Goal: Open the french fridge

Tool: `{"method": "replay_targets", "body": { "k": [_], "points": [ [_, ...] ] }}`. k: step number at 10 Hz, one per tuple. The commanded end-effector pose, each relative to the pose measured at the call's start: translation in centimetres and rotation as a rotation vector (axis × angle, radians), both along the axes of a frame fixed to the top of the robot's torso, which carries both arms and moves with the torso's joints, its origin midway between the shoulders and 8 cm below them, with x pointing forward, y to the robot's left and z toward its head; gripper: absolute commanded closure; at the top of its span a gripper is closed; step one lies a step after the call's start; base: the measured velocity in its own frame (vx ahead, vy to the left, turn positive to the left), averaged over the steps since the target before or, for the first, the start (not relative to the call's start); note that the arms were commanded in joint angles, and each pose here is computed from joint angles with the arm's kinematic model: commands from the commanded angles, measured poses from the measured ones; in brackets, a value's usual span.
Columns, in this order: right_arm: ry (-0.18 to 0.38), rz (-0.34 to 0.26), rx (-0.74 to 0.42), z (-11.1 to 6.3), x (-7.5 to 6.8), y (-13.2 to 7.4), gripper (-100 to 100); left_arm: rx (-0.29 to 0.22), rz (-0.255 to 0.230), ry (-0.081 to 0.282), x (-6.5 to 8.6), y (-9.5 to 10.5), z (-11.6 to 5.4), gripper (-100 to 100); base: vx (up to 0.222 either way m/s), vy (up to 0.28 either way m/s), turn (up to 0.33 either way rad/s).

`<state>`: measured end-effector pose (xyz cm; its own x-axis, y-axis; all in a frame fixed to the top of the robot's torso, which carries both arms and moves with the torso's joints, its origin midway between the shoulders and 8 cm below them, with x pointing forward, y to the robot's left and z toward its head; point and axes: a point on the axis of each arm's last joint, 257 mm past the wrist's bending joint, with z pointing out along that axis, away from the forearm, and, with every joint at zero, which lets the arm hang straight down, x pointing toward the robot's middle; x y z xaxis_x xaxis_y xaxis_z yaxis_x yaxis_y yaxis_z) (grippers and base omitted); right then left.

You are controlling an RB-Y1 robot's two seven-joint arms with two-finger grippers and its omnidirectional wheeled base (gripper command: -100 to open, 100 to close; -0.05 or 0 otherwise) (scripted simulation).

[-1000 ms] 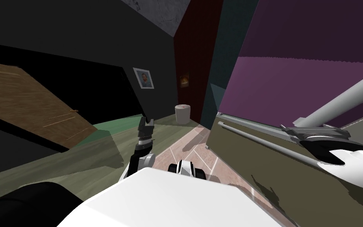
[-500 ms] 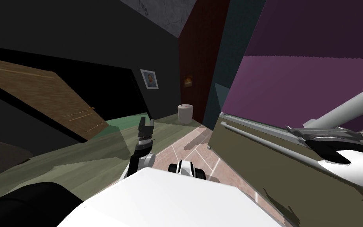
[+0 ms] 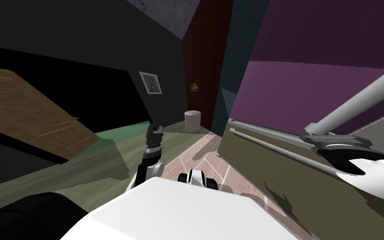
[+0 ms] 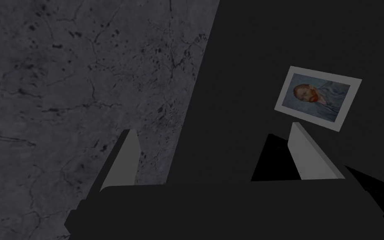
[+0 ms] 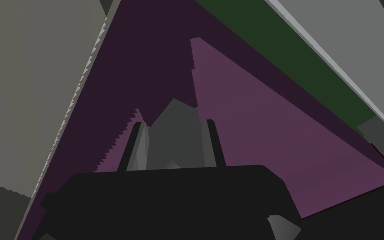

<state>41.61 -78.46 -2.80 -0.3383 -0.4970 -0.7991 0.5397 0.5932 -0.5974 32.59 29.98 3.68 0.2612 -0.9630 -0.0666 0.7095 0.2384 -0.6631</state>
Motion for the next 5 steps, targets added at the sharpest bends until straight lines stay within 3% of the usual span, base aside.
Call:
{"method": "replay_targets", "body": {
  "k": [1, 5],
  "points": [
    [-0.004, 0.043, -0.001, 0.2, 0.6, 1.5, 100, 0.0, 0.0, 0.0, 0.0, 0.0, 0.0, 0, 0.082, 0.008, -0.158],
    [-0.006, 0.097, 0.002, 0.0, 1.3, 3.4, 100, 0.0, 0.0, 0.0, 0.0, 0.0, 0.0, 0, 0.074, 0.009, -0.131]
  ]
}}
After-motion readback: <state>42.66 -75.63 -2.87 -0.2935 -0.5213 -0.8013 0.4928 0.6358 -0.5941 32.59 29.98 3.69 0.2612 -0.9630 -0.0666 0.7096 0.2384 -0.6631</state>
